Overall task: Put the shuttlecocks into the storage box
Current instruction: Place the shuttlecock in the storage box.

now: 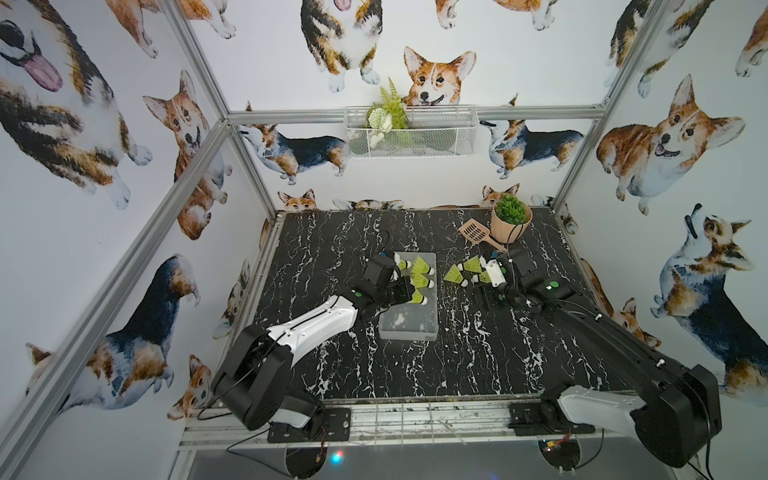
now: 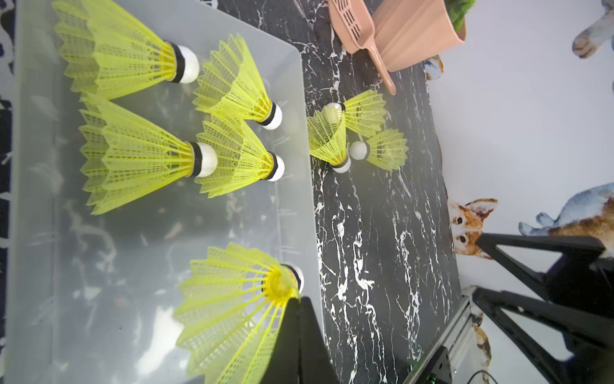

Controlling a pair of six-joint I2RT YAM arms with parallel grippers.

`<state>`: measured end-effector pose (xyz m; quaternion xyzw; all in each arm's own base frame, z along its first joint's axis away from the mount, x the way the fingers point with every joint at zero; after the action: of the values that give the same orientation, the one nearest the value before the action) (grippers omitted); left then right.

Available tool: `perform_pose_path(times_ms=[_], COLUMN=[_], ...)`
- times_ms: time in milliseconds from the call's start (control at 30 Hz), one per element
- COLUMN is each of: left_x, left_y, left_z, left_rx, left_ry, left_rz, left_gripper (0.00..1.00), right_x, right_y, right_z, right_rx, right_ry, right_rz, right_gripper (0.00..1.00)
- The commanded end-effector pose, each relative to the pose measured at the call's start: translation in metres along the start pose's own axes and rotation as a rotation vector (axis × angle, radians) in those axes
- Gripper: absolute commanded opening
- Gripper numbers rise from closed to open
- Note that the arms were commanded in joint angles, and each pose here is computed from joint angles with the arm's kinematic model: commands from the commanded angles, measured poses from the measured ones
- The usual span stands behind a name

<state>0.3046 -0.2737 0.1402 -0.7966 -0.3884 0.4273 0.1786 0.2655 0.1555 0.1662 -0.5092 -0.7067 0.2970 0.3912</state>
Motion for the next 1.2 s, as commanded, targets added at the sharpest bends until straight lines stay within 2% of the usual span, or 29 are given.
perform_pose_path(times_ms=[0,500,1167], left_x=[0.003,0.01,0.01], left_y=[0.008,0.033,0.048], left_z=[-0.005,0.006,0.011], left_rx=[-0.059,-0.055,-0.042], left_ry=[-0.085,-0.205,-0.239], left_rz=[0.018,0.065,0.091], left_gripper=[0.0,0.0,0.0], right_x=[0.0,-0.002,-0.005], right_y=[0.0,0.0,0.002], right_z=[-0.003,-0.001,0.003], right_rx=[-0.018,-0.012,0.002], right_ry=[0.013,0.007,0.006], right_rz=[-0.001,0.006,0.017], right_gripper=[0.78,0.78,0.78])
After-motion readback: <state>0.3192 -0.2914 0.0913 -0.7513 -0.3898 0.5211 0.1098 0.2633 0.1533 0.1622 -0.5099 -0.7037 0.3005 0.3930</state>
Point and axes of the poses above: each gripper's point midway between its finger pads, its own y axis out along the fingers, its own x axis along the line the jaws close on, z = x × y, the point moved 1 cm from there along -y, back along the fingers, and after that the axes turned 13 degrees about y, right-handed, at the moved point
